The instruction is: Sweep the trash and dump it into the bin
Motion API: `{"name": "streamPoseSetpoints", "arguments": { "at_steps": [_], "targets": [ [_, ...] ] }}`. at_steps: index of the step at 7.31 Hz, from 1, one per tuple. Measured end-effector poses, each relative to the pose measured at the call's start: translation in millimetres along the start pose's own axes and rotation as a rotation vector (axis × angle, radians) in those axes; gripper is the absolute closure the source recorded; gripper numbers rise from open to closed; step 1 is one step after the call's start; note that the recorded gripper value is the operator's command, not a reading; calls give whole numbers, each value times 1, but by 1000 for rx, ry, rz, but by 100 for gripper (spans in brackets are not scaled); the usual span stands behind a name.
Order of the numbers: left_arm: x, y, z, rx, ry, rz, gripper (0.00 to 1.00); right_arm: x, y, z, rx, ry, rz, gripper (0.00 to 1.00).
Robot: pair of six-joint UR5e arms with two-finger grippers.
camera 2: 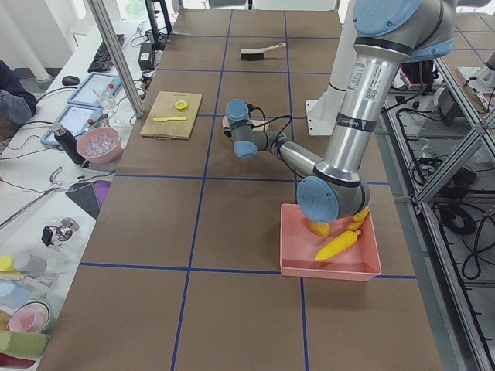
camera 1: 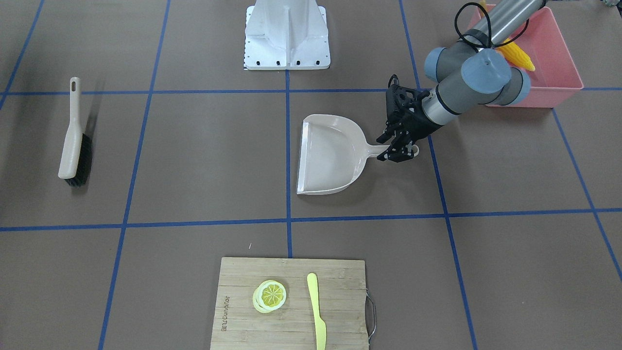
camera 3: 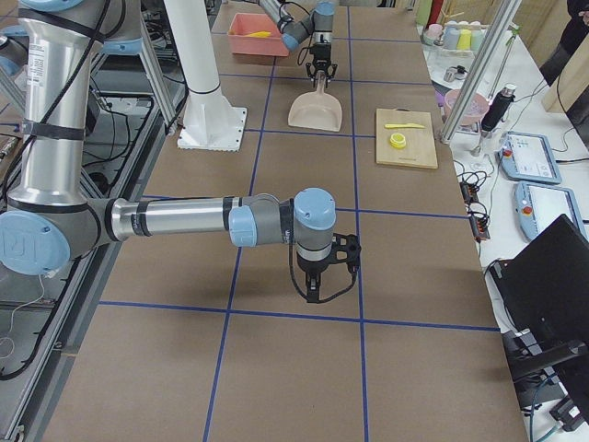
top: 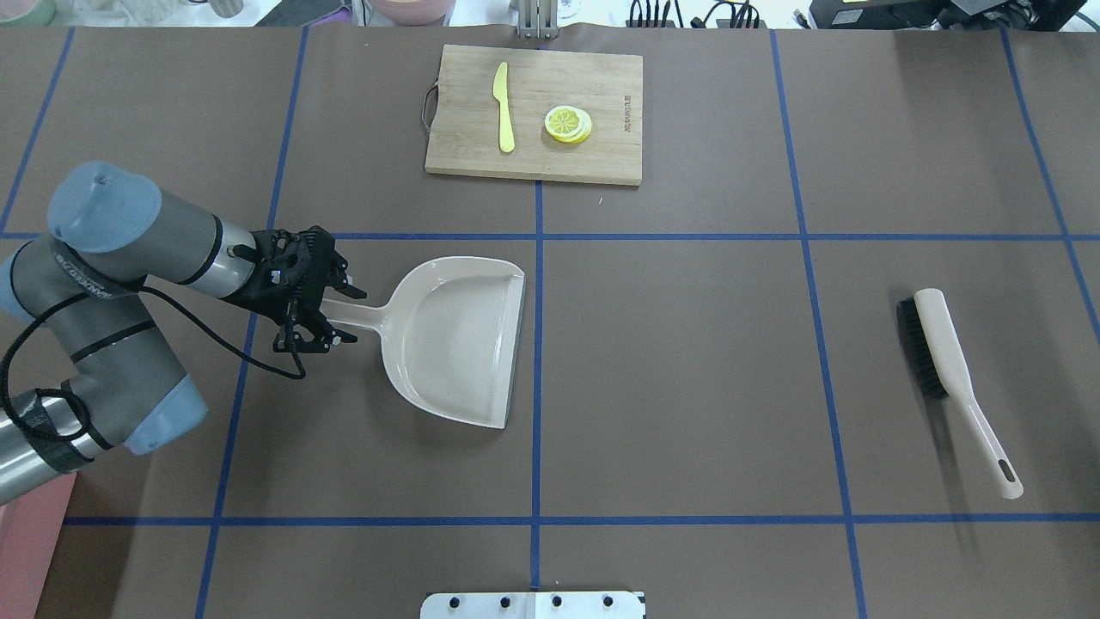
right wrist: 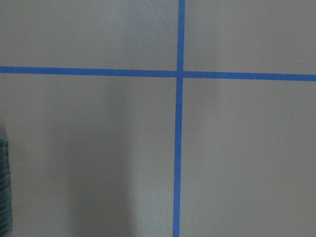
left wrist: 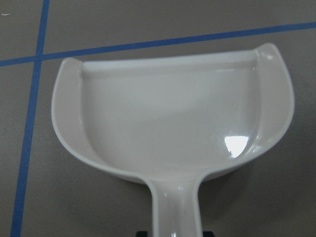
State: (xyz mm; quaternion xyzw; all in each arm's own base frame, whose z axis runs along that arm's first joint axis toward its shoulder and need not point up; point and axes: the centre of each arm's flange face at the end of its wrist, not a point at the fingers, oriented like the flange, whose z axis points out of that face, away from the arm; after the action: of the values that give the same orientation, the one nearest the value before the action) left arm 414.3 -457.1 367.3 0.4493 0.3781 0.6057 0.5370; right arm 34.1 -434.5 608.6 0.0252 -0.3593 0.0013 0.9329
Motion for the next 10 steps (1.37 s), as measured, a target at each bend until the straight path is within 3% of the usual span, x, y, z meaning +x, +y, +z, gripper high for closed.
{"name": "streamPoseSetpoints", "arguments": {
  "at_steps": [3, 4, 6, 8, 10],
  "targets": [
    [10, 13, -18, 41, -21, 28, 1, 0, 0, 0, 0, 0, 1, 0],
    [18, 29, -43, 43, -45, 24, 1, 0, 0, 0, 1, 0, 2, 0],
    [35, 78, -130, -10, -138, -45, 1, -1, -1, -1, 2, -1, 1, 0],
    [51, 152, -206, -138, -225, -221, 1, 0, 0, 0, 0, -1, 2, 0],
    [80, 234, -266, -239, -304, -571, 1, 0, 1, 0, -2, -1, 3, 0]
  ]
}}
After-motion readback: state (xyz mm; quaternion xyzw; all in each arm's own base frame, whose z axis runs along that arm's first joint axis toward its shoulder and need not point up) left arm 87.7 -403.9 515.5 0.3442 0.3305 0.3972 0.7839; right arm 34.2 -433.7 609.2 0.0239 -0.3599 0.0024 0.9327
